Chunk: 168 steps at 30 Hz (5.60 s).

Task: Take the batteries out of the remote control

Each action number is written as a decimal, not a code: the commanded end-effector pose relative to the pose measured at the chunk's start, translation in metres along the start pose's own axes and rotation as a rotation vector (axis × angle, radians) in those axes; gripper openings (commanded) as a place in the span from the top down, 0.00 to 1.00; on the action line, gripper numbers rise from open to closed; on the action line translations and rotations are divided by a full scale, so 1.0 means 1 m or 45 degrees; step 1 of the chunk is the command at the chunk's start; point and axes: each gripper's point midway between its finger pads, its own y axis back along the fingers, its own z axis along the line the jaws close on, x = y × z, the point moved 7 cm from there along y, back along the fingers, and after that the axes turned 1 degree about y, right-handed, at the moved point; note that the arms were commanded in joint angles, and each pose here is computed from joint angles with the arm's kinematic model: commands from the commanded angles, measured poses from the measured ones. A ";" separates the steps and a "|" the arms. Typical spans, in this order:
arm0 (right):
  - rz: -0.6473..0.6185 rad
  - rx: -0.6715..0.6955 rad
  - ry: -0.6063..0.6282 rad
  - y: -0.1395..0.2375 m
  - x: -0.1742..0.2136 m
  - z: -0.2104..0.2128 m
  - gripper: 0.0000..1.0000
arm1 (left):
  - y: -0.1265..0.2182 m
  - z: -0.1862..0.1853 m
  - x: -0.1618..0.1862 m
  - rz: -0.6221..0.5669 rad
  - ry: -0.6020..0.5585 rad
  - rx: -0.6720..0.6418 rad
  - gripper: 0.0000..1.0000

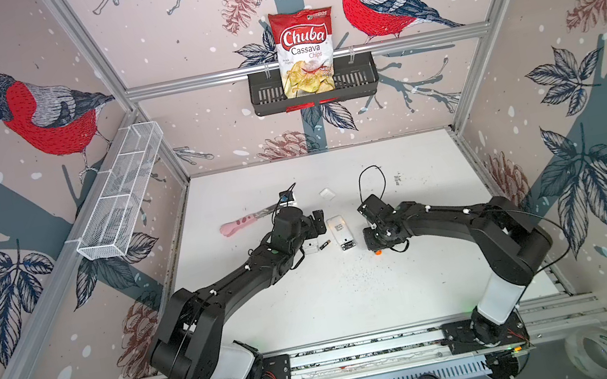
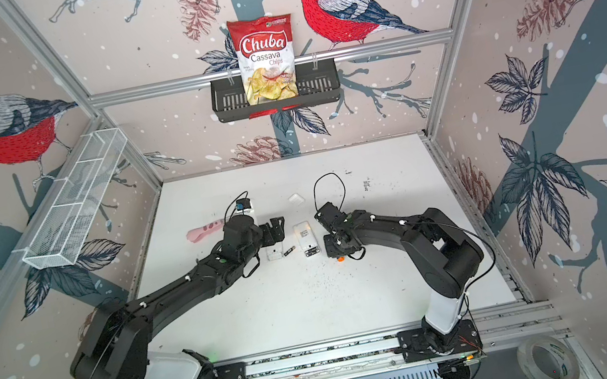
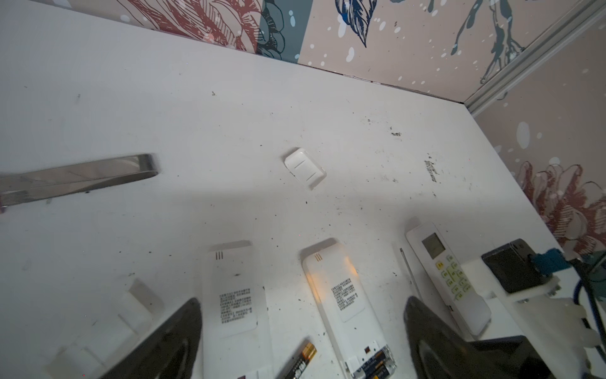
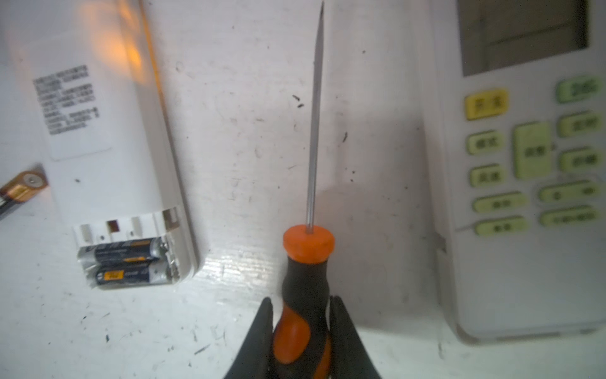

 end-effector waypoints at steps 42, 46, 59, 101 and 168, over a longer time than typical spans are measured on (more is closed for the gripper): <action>-0.418 -0.422 0.403 0.087 -0.043 0.066 0.94 | -0.033 -0.043 -0.011 0.156 0.445 0.895 0.45; -0.419 -0.436 0.422 0.088 -0.044 0.070 0.94 | -0.037 -0.042 -0.009 0.164 0.448 0.883 0.52; -0.423 -0.441 0.462 0.089 -0.044 0.081 0.93 | -0.045 -0.043 -0.007 0.174 0.444 0.862 0.84; -0.980 -1.499 -0.023 0.142 -0.064 0.002 0.09 | -0.013 -0.040 -0.087 -0.380 0.722 1.050 1.00; -0.824 -1.731 -0.091 0.081 -0.125 0.096 0.51 | -0.022 0.001 -0.072 -0.511 0.912 1.057 1.00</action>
